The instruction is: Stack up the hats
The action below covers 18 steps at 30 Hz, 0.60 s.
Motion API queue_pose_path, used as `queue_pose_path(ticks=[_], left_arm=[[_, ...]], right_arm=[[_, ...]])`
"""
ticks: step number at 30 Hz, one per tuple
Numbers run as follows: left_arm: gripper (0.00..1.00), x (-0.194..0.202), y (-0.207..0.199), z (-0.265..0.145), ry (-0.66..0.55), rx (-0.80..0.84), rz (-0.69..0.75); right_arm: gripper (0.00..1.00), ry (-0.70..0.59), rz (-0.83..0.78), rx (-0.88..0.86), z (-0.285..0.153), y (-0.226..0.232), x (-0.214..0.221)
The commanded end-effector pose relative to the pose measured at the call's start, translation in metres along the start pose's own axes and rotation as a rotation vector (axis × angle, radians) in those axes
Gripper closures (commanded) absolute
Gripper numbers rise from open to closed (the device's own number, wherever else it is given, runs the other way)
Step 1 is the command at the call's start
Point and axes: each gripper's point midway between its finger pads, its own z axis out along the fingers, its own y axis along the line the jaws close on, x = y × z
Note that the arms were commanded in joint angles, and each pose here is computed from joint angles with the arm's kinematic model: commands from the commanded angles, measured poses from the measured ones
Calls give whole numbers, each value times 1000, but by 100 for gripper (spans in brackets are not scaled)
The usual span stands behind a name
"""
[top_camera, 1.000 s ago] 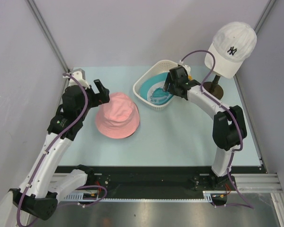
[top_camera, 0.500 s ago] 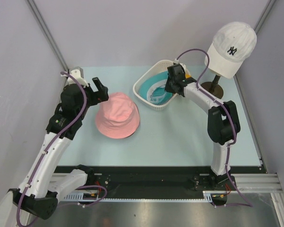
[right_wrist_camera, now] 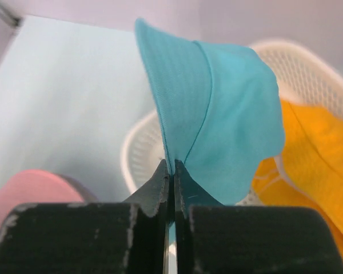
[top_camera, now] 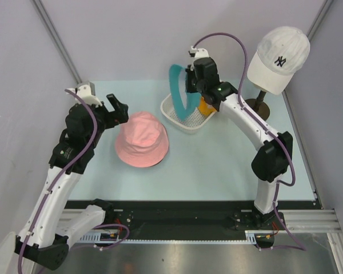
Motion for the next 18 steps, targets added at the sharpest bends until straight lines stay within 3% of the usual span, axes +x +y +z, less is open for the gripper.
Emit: queue_pose_path(ticks=[1, 10, 18], left_arm=[[0, -23, -15, -21, -47, 77, -68], [0, -27, -27, -40, -46, 151, -130], [0, -31, -26, -55, -32, 141, -222]], right_arm=[[100, -177, -213, -89, -57, 47, -71], [100, -207, -411, -182, -110, 124, -64], [100, -216, -534, -235, -145, 159, -37]])
